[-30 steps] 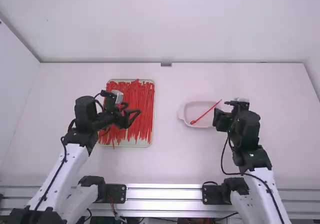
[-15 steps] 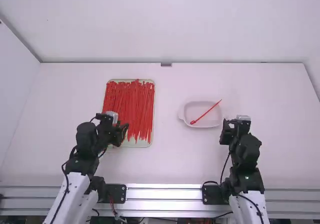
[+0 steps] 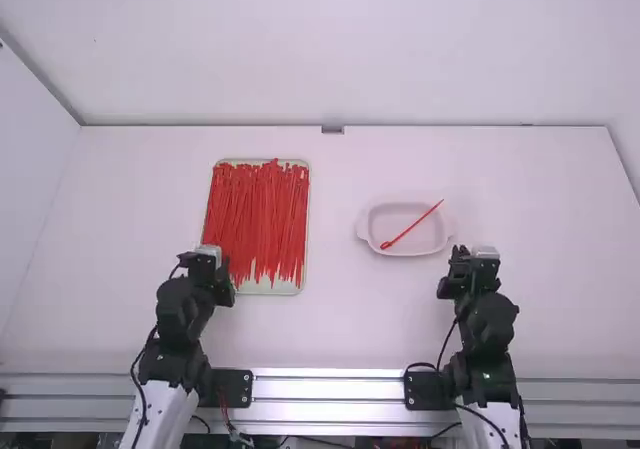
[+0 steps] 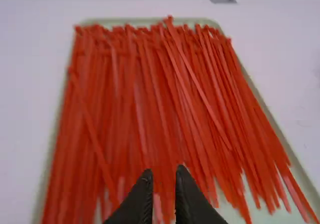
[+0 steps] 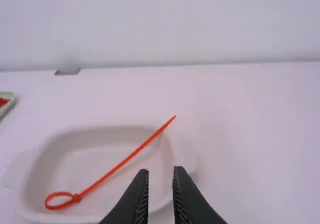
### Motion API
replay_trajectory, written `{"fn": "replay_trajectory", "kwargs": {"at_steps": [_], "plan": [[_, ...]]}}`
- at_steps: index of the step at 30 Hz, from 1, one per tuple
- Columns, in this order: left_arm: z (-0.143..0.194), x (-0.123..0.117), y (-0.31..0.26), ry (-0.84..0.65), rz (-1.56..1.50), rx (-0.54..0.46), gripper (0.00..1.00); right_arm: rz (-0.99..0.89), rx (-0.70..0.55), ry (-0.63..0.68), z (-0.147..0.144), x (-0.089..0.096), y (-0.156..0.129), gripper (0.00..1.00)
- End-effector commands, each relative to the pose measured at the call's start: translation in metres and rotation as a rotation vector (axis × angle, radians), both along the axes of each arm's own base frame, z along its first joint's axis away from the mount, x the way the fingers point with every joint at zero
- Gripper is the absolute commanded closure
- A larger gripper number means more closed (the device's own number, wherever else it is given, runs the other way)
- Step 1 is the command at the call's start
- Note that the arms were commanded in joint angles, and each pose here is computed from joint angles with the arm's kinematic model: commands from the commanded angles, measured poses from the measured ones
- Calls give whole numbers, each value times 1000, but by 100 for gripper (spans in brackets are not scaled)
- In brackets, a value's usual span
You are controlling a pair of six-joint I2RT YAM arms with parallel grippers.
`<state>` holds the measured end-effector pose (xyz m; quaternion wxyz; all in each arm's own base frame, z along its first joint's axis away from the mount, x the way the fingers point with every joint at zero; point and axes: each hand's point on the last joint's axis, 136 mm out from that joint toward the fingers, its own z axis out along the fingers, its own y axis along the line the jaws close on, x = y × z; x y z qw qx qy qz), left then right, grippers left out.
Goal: Fasten the cable tie
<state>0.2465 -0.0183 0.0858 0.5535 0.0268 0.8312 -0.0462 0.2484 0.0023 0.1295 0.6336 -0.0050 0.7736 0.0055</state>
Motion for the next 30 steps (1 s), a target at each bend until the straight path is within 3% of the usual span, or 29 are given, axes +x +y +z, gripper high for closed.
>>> {"fn": "replay_trajectory", "kwargs": {"at_steps": [1,6,10,23,30], "plan": [[1,0,16,-22,82,40,93,1,1,-21,2,-1,0,91],[18,1,18,-96,98,43,100,1,1,-79,15,-2,0,97],[29,2,18,-146,99,40,100,1,1,-93,18,-3,0,100],[62,-1,18,-290,102,33,100,1,1,-93,18,-3,0,100],[62,-1,18,-291,102,33,100,1,1,-93,18,-3,0,100]]}}
